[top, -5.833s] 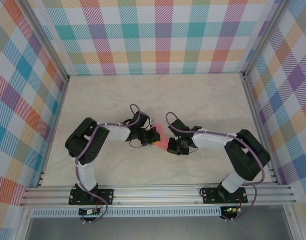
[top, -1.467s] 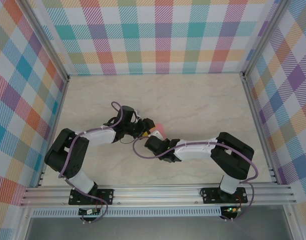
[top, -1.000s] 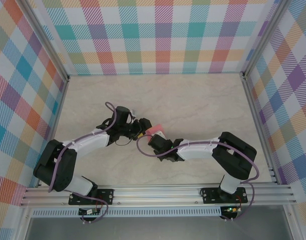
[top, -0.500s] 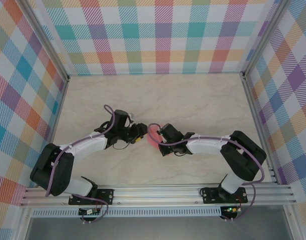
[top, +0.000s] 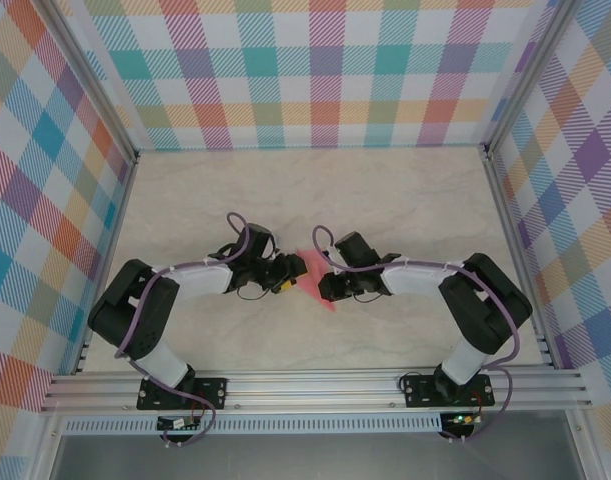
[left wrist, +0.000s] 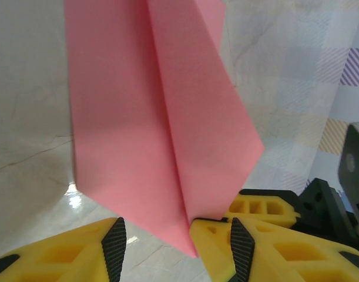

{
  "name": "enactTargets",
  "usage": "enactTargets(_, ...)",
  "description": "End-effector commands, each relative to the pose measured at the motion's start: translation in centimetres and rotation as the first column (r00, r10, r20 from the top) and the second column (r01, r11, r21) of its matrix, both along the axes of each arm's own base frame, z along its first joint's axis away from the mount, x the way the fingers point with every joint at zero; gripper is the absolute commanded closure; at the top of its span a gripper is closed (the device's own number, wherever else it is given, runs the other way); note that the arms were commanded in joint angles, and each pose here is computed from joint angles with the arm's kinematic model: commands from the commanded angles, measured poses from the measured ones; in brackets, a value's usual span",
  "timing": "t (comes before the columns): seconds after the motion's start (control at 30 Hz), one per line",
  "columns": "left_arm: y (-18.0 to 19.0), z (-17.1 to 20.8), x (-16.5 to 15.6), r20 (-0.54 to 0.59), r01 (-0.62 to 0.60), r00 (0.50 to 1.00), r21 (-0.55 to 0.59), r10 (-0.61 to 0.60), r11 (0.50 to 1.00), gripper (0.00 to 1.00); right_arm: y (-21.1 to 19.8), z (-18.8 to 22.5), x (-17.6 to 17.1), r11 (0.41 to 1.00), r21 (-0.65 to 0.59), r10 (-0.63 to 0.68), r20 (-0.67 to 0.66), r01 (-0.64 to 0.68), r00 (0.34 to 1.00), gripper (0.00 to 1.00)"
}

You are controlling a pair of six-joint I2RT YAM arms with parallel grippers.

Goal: Fold a paper plane with a square sheet of paper (fold left side to right side)
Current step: Fourth fold the wing at the center of the table.

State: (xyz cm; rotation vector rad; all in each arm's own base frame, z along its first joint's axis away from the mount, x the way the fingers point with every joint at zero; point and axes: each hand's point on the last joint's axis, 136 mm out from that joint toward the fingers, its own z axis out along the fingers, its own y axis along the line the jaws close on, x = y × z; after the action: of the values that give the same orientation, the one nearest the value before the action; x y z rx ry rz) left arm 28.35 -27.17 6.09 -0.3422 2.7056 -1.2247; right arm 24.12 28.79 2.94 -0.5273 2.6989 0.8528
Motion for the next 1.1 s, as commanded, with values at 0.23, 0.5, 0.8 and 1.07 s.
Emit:
enactTargets(0.23, -2.8, 0.6, 1.3, 0.027, 0.047, 0.999, -0.035, -0.046, 0.998, 0.58, 0.1, -0.8, -0.4, 0.996, 0.089, -0.015, -0.104, 0.025, 0.994, 0.89)
enactTargets(0.5, -3.0, -0.4, 1.6, 0.009, 0.052, 0.999, -0.02, -0.052, 0.998, 0.68, 0.0, -0.9, -0.1, 0.985, 0.164, -0.034, -0.165, 0.062, 0.986, 0.89)
enactTargets(0.8, -3.4, -1.4, 2.1, -0.008, 0.058, 0.998, -0.011, -0.058, 0.998, 0.66, -0.2, -1.3, 0.2, 0.979, 0.183, -0.048, -0.202, 0.086, 0.978, 0.88)
enactTargets(1.07, -3.4, -2.6, 1.9, -0.035, 0.061, 0.998, 0.01, -0.06, 0.998, 0.61, -0.3, -1.5, 0.2, 0.979, 0.183, -0.053, -0.211, 0.093, 0.976, 0.87)
